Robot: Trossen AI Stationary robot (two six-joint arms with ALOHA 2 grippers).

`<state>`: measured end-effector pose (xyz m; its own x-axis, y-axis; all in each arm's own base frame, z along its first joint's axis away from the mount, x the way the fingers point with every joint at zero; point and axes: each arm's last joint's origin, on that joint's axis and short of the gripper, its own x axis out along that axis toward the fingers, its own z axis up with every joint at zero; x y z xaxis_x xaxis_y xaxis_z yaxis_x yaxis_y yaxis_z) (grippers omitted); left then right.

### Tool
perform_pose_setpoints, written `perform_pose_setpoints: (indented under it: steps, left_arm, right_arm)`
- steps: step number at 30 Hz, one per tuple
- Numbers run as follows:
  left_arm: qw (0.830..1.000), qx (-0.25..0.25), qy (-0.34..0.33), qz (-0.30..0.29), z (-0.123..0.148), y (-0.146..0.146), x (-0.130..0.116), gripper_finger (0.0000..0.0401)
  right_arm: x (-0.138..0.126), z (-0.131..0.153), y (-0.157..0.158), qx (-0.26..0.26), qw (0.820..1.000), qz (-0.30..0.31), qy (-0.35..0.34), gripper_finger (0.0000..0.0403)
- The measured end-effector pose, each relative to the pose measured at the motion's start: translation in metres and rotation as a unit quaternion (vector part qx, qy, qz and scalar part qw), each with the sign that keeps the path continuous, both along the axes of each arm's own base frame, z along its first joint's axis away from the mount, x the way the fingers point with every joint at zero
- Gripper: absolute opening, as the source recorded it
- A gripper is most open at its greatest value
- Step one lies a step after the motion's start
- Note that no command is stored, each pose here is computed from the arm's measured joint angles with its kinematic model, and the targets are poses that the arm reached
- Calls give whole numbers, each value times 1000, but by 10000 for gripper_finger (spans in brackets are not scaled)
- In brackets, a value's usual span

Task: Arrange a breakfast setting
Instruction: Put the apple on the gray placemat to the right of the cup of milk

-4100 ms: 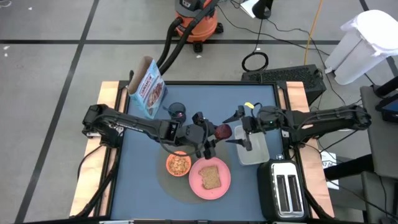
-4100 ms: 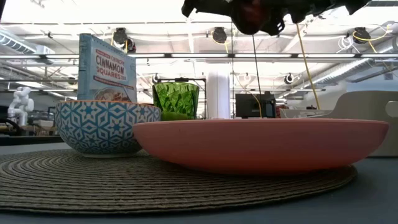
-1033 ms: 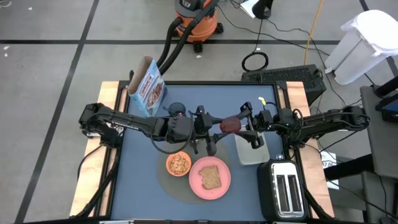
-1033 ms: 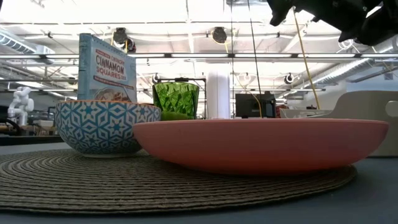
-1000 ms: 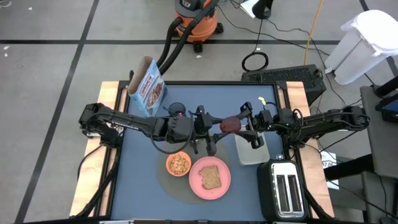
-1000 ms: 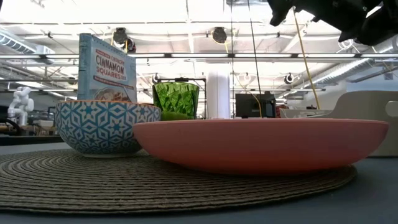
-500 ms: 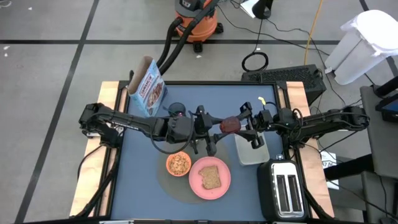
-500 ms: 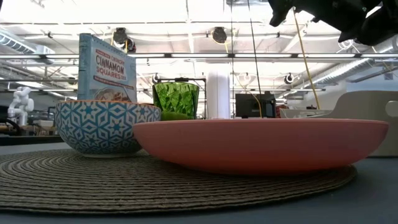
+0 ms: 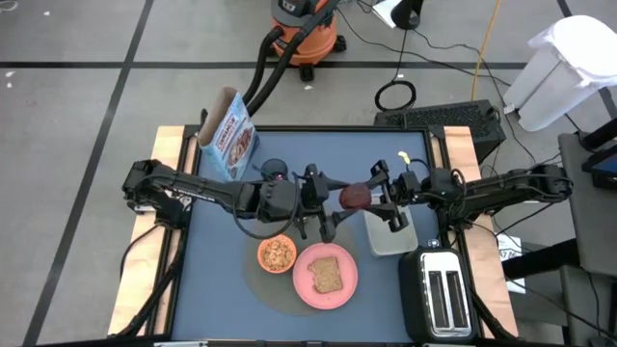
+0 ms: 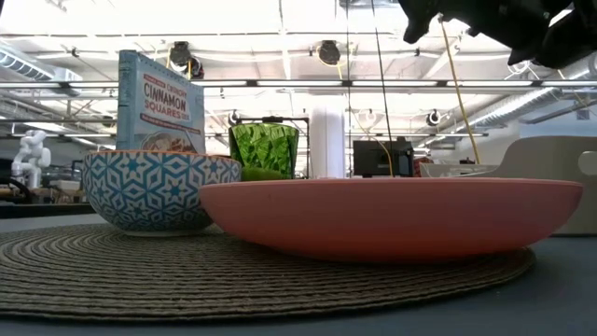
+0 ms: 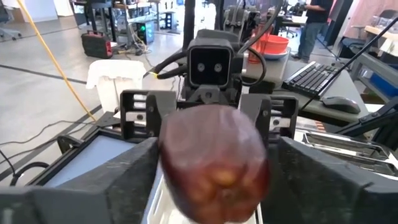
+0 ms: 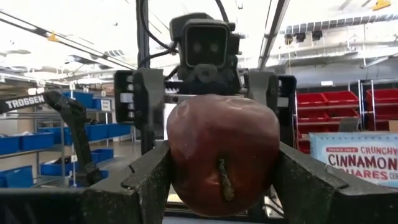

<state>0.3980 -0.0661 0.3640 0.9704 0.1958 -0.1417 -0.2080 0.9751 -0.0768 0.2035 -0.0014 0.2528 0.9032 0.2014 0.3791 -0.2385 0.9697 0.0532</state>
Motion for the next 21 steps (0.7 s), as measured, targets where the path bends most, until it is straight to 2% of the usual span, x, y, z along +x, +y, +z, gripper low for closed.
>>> perform_pose_setpoints:
  steps: [4, 8, 16, 21]
  left_arm:
    - [1000, 3, 2, 0, 0, 0, 0, 366]
    - [1000, 11, 10, -1, 5, 1, -6, 375]
    - [998, 22, 56, 5, 30, 8, -46, 376]
    - [993, 32, 91, 72, 44, 19, -81, 376]
  right_arm:
    - [1, -2, 0, 1, 1000, 0, 12, 232]
    - [2, -5, 0, 17, 999, 4, 31, 232]
    - [7, -9, -1, 24, 997, 4, 77, 231]
    - [25, 10, -1, 14, 984, -3, 177, 230]
